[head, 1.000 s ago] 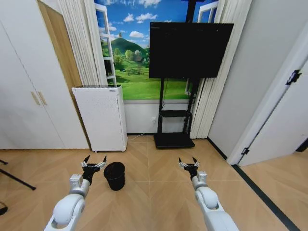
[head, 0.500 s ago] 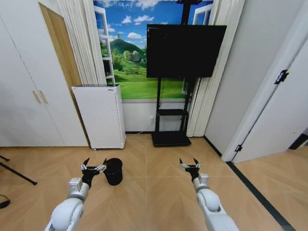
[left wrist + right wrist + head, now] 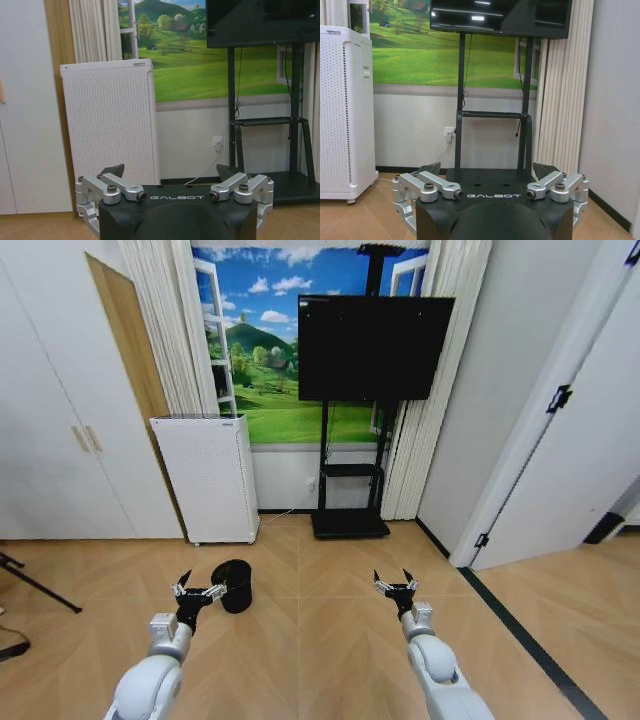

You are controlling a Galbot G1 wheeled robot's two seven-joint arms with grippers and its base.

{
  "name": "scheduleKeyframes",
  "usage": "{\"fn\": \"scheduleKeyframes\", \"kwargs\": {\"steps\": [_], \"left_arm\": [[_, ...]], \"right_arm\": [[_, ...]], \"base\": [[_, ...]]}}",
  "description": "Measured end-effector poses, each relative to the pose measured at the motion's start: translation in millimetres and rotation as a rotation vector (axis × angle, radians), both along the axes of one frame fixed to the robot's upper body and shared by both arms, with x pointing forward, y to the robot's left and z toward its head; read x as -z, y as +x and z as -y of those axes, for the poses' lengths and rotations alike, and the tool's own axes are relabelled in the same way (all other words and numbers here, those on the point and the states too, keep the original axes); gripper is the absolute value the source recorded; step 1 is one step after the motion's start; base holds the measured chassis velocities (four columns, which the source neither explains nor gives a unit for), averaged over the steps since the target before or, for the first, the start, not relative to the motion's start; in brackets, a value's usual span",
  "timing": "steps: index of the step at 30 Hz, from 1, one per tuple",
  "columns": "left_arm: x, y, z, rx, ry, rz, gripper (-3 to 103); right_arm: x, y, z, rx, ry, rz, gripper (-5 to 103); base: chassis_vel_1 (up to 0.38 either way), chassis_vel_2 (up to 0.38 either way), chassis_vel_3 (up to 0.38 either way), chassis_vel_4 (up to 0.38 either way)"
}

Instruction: Pick up the trash bin and place the garbage on the floor into it.

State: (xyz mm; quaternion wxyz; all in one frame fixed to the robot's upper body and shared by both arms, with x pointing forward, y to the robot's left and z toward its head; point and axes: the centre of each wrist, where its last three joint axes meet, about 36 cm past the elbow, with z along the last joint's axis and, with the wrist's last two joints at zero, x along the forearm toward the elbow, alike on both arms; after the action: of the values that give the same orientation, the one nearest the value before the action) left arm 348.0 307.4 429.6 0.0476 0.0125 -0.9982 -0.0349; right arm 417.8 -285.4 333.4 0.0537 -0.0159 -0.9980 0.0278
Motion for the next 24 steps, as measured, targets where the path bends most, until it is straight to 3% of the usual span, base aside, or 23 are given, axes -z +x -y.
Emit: {"fn": "scheduleKeyframes", "kwargs": {"steps": [24], "left_arm": [[8.3,4.6,6.2,-0.029,-0.033,-0.018,100]], "right_arm": [[12.2,-0.5,-3.3,0.003,0.004,-0.017,100]], "base": [[0.147,-0.155,-0.152,0.151]]}}
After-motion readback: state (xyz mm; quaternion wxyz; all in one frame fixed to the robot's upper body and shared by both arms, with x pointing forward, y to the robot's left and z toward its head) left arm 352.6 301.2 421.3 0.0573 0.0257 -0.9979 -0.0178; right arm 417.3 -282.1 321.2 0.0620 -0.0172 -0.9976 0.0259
